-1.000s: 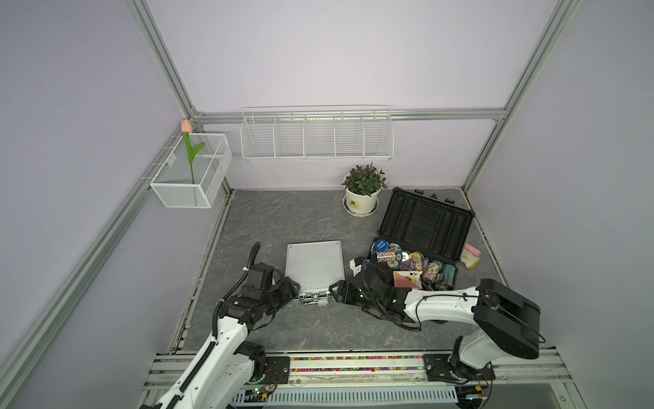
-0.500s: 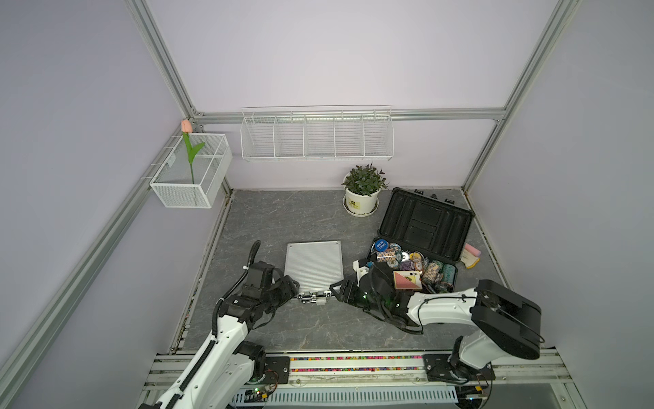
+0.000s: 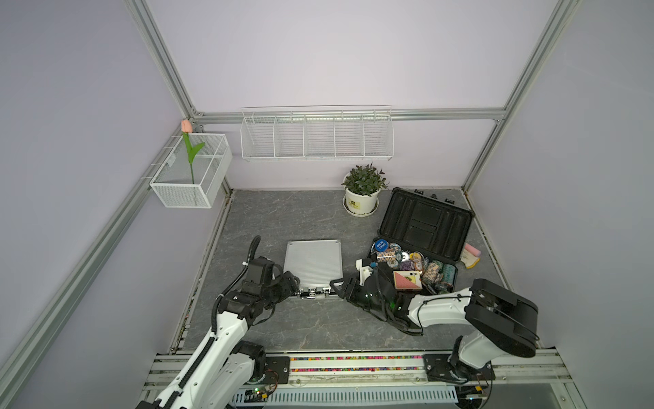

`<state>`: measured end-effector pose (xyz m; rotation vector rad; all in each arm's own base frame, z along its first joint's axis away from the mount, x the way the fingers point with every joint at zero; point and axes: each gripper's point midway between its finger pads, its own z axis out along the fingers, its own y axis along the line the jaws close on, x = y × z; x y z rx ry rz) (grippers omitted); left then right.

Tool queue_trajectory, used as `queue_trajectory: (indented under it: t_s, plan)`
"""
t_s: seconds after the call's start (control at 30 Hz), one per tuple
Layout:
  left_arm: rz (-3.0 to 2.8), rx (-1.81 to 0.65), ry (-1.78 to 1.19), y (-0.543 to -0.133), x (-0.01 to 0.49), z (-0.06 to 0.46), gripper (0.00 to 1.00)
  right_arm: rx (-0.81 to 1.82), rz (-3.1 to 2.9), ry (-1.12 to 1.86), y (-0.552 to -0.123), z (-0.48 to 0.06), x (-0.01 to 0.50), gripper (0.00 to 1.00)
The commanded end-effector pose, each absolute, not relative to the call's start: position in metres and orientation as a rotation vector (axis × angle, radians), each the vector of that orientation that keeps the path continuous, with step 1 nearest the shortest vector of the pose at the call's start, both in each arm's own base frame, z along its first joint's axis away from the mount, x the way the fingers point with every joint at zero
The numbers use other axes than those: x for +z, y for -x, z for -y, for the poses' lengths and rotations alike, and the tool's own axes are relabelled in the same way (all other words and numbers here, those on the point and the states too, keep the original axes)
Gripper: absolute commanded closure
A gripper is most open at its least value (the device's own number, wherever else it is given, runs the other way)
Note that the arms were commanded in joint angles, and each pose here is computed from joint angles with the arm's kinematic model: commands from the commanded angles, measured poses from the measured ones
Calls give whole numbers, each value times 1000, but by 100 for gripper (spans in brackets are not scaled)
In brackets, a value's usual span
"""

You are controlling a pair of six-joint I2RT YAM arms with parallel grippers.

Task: Open the poker set cases
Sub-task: Open the case lid on the poker set case.

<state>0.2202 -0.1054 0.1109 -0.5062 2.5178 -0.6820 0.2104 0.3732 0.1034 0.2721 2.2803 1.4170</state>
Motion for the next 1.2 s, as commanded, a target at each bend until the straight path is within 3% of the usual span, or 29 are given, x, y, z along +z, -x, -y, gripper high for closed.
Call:
queue_trajectory:
  t_s: [0.0, 0.4, 0.67, 0.93, 1.17]
  plan:
    - [-2433, -663, 439, -230, 140, 103, 19, 1547, -2187, -309, -214, -379, 130, 35]
    - [-2392, -618, 355, -239, 166, 101, 11, 1566, -2090, -312, -229, -372, 144, 35]
    - [-2266, -461, 84, -253, 220, 94, 11, 1587, -2072, -301, -234, -371, 150, 35]
    - [-2013, -168, -588, -248, 262, 99, 12, 1595, -2058, -286, -237, -368, 154, 35]
    - [-1721, 167, -1237, -225, 231, 107, 12, 1578, -2041, -268, -241, -361, 161, 35]
